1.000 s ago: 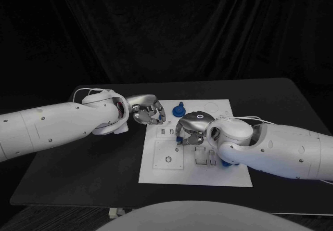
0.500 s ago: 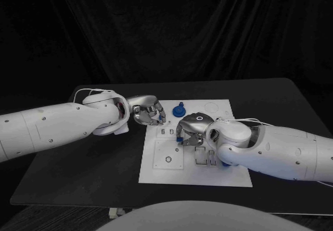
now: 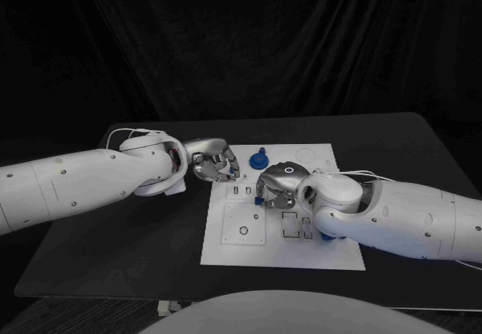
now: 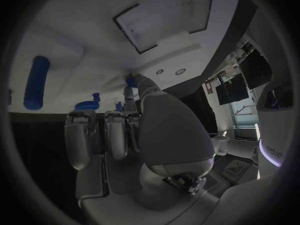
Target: Assemble the parts on the task board
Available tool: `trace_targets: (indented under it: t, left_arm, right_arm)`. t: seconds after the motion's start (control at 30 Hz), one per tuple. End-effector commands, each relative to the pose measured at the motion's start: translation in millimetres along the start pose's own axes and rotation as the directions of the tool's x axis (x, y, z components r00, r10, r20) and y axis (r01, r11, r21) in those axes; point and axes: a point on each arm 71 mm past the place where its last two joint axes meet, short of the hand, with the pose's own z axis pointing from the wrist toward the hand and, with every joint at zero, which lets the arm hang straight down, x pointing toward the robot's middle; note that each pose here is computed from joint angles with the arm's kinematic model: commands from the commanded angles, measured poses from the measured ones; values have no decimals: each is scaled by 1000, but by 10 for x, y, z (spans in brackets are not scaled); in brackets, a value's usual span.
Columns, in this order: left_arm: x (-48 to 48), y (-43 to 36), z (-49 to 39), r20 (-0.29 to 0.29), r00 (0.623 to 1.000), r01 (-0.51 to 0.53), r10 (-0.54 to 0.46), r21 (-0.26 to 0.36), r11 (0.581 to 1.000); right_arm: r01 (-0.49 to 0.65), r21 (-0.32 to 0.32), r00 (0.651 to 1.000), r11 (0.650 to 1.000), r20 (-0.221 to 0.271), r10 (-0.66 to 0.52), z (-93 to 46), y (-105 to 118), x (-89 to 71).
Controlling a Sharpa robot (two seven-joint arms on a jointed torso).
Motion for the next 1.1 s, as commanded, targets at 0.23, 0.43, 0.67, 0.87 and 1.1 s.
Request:
trace_targets:
  t: [0.23,0.43,0.67,0.87,1.1]
  left_arm:
    - [21,-13,8,-12,1000,5,-5,6,1000]
    - [29,-6,7,-15,1000,6,-6,4,1000]
    - [43,5,6,-22,1000,8,-8,0,1000]
    - [52,9,8,-29,1000,9,-9,-2,1000]
    - [60,13,12,-35,999,12,-12,-4,1000]
  right_arm:
    - [3,17,1000,1000,21,-4,13,5,19]
    - [-5,10,999,1000,44,5,10,9,10]
    - [-25,-8,996,1000,80,26,-9,5,-11]
    - [-45,-21,994,999,101,47,-35,-6,-24]
    - [-74,-11,990,997,121,75,-75,-57,-33]
